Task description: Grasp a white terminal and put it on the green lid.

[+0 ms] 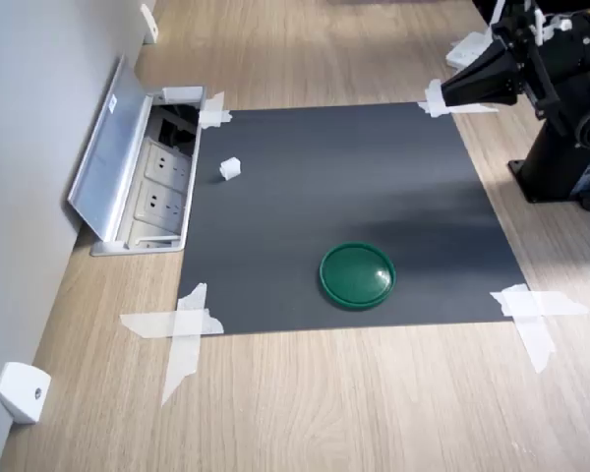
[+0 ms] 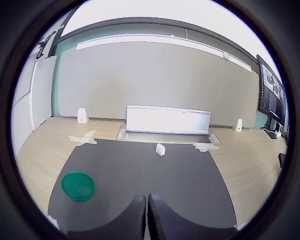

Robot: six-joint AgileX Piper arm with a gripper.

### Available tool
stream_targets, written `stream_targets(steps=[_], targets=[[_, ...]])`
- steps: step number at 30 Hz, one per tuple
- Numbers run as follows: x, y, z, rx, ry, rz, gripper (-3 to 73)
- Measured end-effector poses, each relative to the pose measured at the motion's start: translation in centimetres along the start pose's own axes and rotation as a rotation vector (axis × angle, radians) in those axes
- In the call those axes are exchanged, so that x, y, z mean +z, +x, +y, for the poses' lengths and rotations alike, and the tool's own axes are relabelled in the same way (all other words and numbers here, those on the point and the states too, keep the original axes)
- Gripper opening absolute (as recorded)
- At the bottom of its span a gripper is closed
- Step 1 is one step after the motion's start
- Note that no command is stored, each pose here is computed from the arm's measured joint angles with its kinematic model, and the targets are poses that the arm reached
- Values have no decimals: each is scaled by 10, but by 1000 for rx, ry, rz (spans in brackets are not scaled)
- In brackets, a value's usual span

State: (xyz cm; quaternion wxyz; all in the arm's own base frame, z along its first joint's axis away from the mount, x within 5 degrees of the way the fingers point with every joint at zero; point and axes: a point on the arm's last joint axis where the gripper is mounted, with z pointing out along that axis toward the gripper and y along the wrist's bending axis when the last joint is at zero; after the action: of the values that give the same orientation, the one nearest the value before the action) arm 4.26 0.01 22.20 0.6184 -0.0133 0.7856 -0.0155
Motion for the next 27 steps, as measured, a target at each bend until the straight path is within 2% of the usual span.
stream_targets(steps=[27], targets=[[0, -1, 0, -1, 1, -7, -9]])
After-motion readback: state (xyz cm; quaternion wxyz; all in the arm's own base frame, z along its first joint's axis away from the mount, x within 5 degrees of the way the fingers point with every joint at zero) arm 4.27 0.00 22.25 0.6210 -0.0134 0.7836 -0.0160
